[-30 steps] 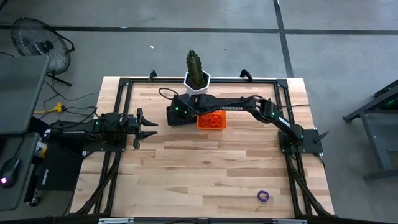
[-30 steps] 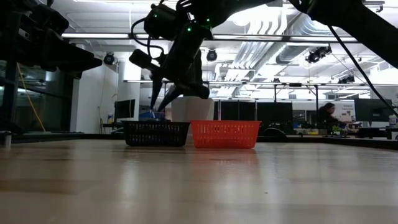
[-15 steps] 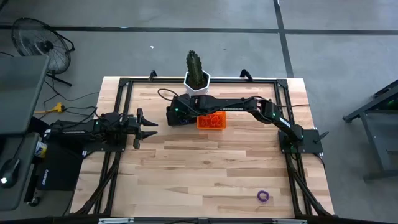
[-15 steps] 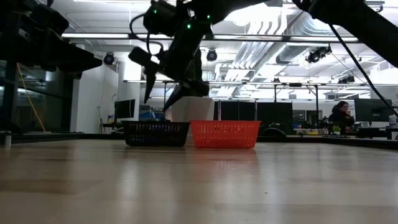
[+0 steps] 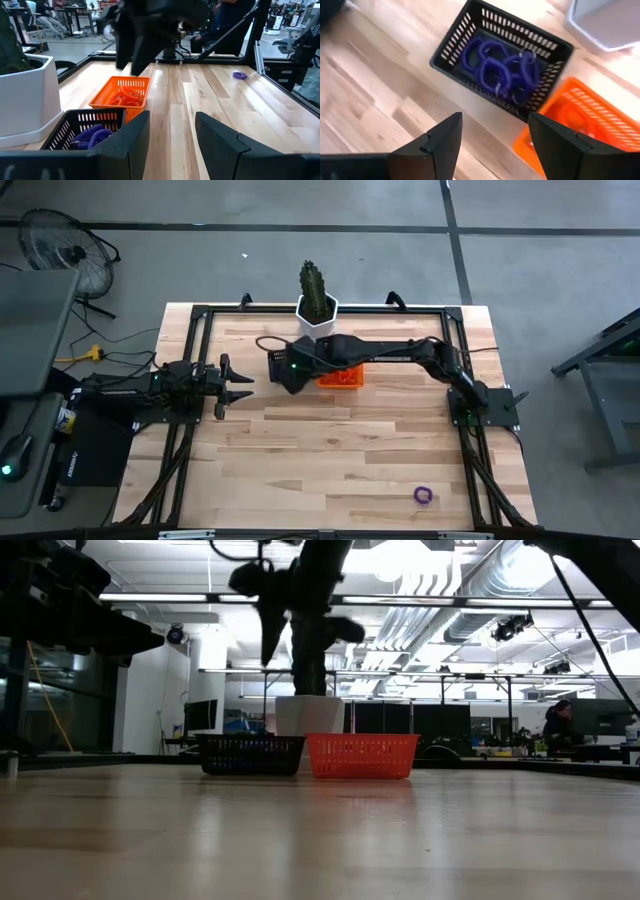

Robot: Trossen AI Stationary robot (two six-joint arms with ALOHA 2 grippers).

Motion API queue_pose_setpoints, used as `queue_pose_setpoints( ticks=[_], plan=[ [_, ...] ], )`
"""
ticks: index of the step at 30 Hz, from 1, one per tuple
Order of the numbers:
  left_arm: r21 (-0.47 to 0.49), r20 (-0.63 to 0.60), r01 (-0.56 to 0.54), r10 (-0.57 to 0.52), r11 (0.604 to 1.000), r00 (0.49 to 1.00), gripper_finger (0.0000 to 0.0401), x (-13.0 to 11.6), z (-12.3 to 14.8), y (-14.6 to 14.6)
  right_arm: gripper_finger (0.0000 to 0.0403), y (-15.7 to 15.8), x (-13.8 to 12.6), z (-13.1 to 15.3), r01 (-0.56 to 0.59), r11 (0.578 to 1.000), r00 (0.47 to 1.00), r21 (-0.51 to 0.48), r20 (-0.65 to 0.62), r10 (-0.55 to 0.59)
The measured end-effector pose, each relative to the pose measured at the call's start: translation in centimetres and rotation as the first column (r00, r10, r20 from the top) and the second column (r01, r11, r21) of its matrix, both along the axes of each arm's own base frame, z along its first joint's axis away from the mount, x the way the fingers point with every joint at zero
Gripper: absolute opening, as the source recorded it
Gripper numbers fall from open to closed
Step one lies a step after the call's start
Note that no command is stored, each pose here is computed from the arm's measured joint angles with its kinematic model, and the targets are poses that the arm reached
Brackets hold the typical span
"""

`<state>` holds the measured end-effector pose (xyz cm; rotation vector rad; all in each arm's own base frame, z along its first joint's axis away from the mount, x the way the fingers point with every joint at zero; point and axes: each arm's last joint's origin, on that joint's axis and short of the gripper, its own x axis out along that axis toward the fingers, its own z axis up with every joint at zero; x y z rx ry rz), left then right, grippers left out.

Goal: Sort spring keychains
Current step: Put the purple spring keychain in the black bin

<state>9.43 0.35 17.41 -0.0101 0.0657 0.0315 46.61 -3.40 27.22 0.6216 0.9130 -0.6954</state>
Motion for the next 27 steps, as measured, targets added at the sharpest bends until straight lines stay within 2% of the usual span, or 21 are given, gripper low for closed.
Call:
queue_pose_setpoints(
  ticks=[6, 11, 16, 21, 27],
  plan=[
    [0.000, 0.000, 0.000, 0.000, 1.000, 1.000, 0.0156, 0.0, 0.0, 0.0, 0.0220, 2.2, -3.2, 2.2, -0.022, 0.997, 0.987, -0.068, -0.163, 0.011],
    [0.000, 0.000, 0.000, 0.000, 1.000, 1.000, 0.0156, 0.0, 0.0, 0.0, 0.0213, 4.7, -6.7, 3.9, 0.030, 0.994, 0.945, -0.102, -0.321, -0.062],
    [0.000, 0.000, 0.000, 0.000, 1.000, 1.000, 0.0156, 0.0, 0.0, 0.0, 0.0211, 7.5, -9.5, 5.4, 0.054, 0.996, 0.949, -0.075, -0.305, -0.074],
    [0.000, 0.001, 0.000, 0.000, 1.000, 1.000, 0.0156, 0.0, 0.0, 0.0, 0.0212, 10.3, -13.7, 4.1, 0.134, 0.991, 0.926, -0.016, -0.355, -0.130],
    [0.000, 0.000, 0.001, -0.001, 1.000, 1.000, 0.0156, 0.0, 0.0, 0.0, 0.0208, 14.3, -18.8, 0.6, 0.214, 0.966, 0.910, 0.147, -0.390, -0.142]
  ],
)
